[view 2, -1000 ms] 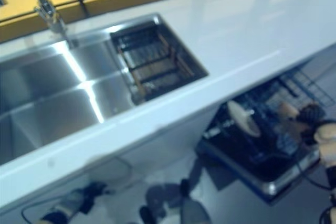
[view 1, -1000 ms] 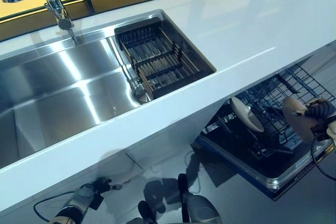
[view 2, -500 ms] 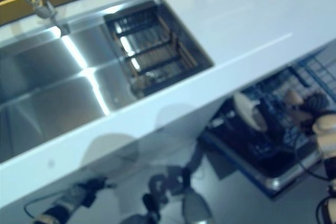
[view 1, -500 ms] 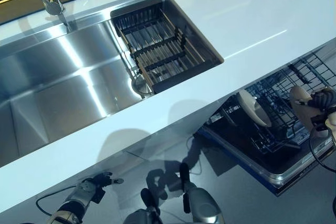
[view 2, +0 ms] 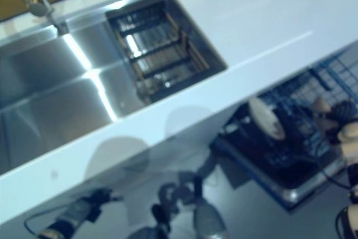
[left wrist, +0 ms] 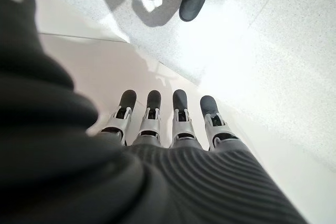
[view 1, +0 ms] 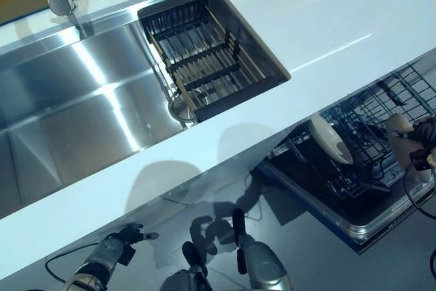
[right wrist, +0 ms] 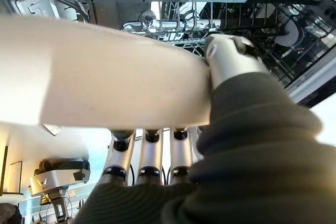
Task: Take plates into dishwasher
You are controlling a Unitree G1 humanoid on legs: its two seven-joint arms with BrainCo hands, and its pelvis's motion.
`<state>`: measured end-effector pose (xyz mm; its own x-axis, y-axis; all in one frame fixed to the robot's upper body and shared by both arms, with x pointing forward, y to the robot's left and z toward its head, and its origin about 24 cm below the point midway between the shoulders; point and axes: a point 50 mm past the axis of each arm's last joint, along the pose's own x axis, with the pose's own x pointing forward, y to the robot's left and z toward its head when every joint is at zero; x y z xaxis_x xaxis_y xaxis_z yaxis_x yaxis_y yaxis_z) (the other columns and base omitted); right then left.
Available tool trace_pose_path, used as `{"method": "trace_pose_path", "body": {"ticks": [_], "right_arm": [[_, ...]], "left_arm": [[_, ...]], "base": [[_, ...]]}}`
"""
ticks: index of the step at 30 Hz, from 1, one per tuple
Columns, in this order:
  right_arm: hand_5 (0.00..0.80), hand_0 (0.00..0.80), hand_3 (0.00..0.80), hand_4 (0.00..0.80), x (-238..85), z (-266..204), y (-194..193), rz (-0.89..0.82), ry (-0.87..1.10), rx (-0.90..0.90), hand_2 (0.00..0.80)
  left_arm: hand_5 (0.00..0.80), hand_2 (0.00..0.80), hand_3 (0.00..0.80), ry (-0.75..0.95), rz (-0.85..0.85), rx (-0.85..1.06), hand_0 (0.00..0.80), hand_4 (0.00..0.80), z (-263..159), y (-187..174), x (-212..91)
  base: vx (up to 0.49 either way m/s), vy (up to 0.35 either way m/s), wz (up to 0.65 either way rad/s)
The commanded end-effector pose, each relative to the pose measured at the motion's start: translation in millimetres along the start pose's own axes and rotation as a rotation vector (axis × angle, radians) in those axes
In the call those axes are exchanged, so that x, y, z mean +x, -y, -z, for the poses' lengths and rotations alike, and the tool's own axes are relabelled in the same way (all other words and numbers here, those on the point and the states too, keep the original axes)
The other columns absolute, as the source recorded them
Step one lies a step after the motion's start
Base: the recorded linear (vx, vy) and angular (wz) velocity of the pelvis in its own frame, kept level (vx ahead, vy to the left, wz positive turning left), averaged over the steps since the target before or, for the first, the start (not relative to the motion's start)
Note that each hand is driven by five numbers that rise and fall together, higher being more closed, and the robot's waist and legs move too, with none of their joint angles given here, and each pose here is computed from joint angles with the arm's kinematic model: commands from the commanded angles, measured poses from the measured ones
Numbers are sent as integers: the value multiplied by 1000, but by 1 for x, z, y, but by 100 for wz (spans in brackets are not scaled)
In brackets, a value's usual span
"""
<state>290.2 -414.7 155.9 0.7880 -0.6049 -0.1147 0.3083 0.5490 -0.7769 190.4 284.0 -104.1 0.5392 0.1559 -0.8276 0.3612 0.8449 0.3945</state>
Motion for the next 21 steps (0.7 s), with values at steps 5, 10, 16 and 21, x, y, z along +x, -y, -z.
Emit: {"method": "trace_pose_path", "body": {"ticks": [5,10,16,21], "right_arm": [[800,800,800,800,0,-36,66,201,113,-33,800],[800,800,800,800,-4,-51,78,233,166,-50,800],[800,800,800,800,-8,-59,86,249,187,-78,800],[800,800,800,800,-8,-60,85,242,189,-84,800]], "left_arm": [[0,0,0,71,-69,37,0,0,-16,-12,1],[0,0,0,75,-43,41,0,0,-17,-3,2],[0,0,0,78,-31,50,0,0,-18,2,2],[0,0,0,82,-36,50,0,0,-22,1,3]], "base": [[57,-6,4],[53,1,6],[29,-13,5],[7,-11,4]]}}
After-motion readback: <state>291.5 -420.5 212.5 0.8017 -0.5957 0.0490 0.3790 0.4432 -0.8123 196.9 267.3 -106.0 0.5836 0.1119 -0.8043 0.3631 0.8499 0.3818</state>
